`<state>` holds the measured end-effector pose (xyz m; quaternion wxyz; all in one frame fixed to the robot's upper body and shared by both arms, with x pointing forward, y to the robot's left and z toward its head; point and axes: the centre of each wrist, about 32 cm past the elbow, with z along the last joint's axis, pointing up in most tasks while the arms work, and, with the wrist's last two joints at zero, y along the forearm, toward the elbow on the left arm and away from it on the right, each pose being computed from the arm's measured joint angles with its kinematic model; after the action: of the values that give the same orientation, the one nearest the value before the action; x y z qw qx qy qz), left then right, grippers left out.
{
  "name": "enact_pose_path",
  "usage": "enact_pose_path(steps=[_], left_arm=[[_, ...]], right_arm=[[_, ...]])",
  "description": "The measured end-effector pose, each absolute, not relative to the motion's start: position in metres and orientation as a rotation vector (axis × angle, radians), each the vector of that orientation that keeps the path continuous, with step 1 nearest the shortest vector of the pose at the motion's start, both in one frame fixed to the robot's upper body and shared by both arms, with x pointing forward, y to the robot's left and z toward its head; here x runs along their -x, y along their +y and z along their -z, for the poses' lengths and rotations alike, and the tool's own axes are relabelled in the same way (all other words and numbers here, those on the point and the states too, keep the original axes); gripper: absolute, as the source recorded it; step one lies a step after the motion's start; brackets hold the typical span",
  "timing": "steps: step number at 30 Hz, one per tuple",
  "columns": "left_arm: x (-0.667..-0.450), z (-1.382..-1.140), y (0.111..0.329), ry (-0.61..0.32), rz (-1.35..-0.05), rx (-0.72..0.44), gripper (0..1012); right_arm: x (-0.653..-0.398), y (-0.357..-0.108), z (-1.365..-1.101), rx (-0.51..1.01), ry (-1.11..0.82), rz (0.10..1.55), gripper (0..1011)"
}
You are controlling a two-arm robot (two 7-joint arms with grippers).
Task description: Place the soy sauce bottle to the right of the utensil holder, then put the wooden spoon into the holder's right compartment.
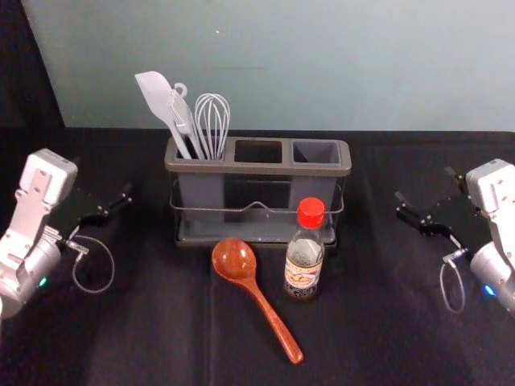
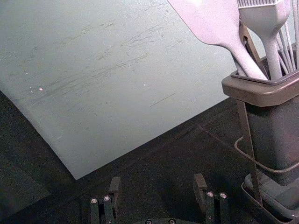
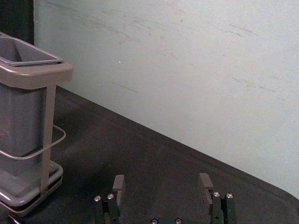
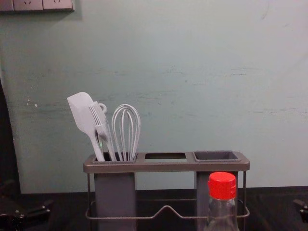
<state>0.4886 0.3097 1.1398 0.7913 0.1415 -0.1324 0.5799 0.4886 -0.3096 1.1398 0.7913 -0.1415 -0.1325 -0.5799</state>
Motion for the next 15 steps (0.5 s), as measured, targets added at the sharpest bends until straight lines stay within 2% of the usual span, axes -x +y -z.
enact_pose_path(steps=[15], left_arm=[[-0.4886, -1.1398, 0.3097, -0.285, -1.248, -0.304, 1000]], right_arm=[[-0.4886, -0.3096, -1.1398, 0.304, -0.285, 1.248, 1004]])
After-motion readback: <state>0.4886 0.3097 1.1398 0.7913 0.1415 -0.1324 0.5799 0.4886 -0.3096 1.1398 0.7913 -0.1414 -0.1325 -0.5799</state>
